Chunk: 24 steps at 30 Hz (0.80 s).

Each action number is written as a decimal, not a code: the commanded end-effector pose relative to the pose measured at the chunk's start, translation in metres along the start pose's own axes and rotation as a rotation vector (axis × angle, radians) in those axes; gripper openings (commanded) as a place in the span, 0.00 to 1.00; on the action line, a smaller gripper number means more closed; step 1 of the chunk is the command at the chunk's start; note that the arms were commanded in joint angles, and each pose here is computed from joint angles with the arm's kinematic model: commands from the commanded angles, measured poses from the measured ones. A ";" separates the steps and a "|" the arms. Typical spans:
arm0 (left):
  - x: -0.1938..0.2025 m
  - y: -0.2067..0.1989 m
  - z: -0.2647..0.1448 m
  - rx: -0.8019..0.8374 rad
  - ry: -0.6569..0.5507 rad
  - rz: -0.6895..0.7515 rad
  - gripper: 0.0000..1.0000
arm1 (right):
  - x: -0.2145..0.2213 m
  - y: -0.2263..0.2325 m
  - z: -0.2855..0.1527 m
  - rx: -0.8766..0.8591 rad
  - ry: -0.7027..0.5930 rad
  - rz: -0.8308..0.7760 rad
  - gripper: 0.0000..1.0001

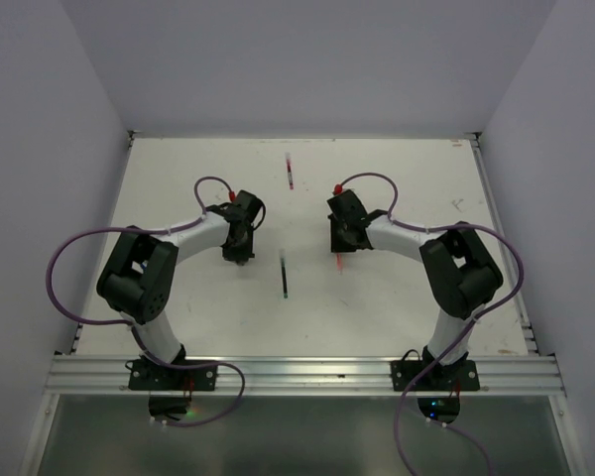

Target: Open the pen caps

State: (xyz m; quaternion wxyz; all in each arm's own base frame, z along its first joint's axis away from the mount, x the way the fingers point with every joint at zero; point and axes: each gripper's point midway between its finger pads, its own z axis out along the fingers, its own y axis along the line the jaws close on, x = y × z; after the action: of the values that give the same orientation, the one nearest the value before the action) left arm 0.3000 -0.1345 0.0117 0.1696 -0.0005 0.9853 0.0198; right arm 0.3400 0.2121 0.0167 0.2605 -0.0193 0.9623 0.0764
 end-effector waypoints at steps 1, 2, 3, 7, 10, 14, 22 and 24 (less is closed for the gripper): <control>0.014 0.013 0.016 -0.068 0.026 0.031 0.00 | 0.002 0.000 0.012 0.012 0.015 0.024 0.21; 0.014 0.016 0.016 -0.081 0.023 0.032 0.00 | 0.002 -0.001 0.012 0.017 0.014 0.022 0.21; 0.014 0.017 0.015 -0.087 0.024 0.038 0.00 | 0.000 -0.003 0.011 0.024 0.007 0.019 0.22; 0.016 0.021 0.019 -0.105 0.029 0.041 0.01 | 0.003 -0.006 0.011 0.032 0.010 0.010 0.24; 0.016 0.022 0.021 -0.112 0.030 0.036 0.02 | 0.005 -0.009 0.010 0.042 0.009 0.008 0.25; 0.018 0.022 0.024 -0.117 0.033 0.034 0.07 | 0.006 -0.009 0.010 0.042 0.013 0.000 0.34; 0.025 0.026 0.030 -0.131 0.039 0.031 0.18 | 0.008 -0.007 0.011 0.023 0.018 -0.005 0.42; 0.027 0.028 0.032 -0.136 0.046 0.030 0.19 | 0.010 -0.006 0.012 0.020 0.023 -0.004 0.43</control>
State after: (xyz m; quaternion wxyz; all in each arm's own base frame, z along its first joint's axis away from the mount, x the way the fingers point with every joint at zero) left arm 0.3057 -0.1282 0.0106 0.1877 -0.0030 0.9814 0.0408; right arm 0.3480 0.2175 0.0184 0.2726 -0.0163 0.9583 0.0843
